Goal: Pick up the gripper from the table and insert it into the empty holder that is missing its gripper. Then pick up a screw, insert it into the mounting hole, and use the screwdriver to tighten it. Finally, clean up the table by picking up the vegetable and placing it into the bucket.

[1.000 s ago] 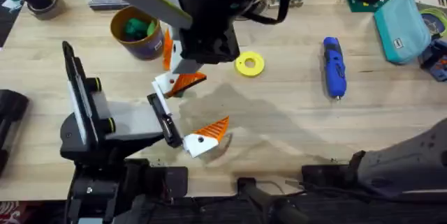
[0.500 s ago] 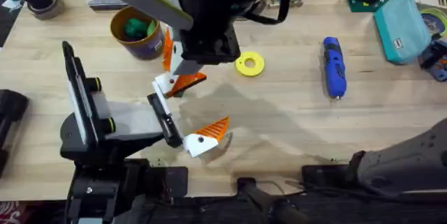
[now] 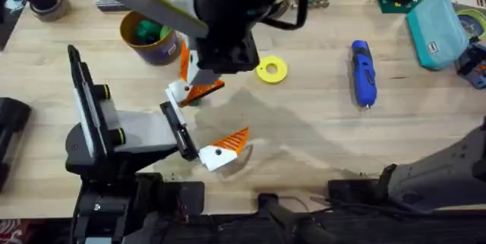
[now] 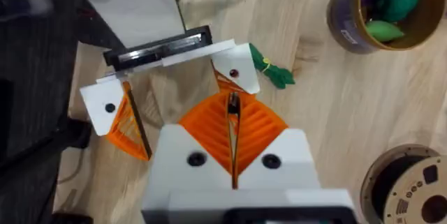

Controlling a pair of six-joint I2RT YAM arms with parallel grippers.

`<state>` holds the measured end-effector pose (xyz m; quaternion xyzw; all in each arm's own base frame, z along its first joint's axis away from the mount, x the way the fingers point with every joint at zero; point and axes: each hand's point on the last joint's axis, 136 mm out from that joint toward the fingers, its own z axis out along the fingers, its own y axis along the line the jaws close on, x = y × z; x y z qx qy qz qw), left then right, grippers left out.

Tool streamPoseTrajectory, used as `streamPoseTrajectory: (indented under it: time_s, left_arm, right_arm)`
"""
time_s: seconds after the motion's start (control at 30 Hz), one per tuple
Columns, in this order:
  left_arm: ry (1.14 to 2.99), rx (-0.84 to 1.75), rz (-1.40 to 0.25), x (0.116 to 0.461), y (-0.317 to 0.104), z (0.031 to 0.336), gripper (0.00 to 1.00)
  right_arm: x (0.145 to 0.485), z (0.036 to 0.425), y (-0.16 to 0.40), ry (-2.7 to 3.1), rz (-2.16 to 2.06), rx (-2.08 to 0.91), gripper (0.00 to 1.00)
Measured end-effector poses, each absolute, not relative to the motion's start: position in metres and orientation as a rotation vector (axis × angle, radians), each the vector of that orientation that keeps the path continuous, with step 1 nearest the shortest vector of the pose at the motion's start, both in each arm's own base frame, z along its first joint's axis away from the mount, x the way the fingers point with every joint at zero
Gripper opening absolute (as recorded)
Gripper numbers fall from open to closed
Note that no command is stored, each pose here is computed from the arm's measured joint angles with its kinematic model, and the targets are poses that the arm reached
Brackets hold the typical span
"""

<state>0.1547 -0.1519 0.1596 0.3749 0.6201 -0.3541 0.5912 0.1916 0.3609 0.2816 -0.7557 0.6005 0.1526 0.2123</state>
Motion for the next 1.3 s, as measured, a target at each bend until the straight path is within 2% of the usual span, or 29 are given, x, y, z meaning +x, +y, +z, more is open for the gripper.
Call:
streamPoseTrajectory:
  time_s: [0.4,0.77,1.3]
  left_arm:
    - [1.443,0.872,-0.824,0.155,-0.152,0.16,0.99]
    - [1.442,0.872,-0.824,0.155,-0.152,0.16,0.99]
    - [1.443,0.872,-0.824,0.155,-0.152,0.16,0.99]
  right_arm:
    - [0.196,0.261,0.368,1.708,0.424,-2.133,0.006]
    - [0.202,0.259,0.368,1.722,0.385,-2.117,0.006]
    - [0.191,0.255,0.372,1.709,0.382,-2.157,0.006]
